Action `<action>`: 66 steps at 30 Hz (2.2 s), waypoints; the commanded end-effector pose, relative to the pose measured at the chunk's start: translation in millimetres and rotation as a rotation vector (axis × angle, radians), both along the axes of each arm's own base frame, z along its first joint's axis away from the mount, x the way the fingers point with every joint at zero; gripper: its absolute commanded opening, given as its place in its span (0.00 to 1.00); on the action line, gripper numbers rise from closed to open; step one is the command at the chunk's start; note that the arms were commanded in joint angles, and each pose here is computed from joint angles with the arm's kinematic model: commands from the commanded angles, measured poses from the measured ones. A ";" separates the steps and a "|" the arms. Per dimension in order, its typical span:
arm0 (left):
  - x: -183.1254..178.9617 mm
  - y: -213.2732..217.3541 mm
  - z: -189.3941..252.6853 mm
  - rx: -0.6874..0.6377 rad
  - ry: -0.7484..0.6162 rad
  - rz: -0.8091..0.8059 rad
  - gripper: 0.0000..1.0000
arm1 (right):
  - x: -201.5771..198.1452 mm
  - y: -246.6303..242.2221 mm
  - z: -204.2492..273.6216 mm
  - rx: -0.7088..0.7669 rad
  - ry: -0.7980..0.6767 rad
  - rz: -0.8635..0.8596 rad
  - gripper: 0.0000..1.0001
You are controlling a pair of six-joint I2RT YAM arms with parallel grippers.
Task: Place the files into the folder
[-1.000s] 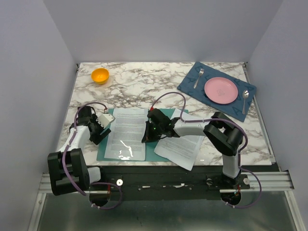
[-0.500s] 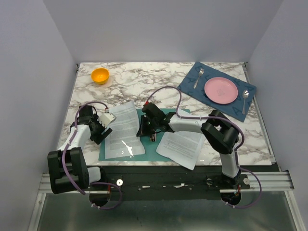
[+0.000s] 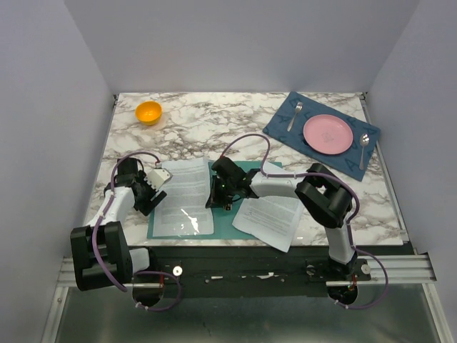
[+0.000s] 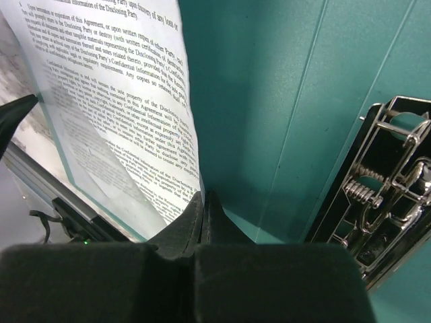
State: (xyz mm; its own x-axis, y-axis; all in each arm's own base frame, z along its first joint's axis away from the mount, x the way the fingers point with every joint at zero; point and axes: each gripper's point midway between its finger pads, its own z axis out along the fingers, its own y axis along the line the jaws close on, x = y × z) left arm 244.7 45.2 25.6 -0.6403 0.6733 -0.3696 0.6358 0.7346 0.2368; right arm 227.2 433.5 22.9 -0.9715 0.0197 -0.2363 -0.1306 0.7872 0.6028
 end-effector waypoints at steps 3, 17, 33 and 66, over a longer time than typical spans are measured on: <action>-33.6 -14.5 -15.6 -0.058 0.113 -0.009 0.84 | -17.6 4.1 1.0 0.002 0.069 0.007 0.01; -18.8 -7.2 -0.6 -0.084 0.063 0.057 0.86 | -25.7 9.7 0.4 -0.027 0.089 0.051 0.16; 39.5 37.1 141.4 -0.255 -0.208 0.250 0.98 | -21.0 -33.8 47.0 -0.164 -0.043 0.106 0.44; 34.2 -254.3 88.6 -0.545 0.069 -0.198 0.65 | -3.5 -93.0 -1.3 0.007 0.010 -0.044 0.24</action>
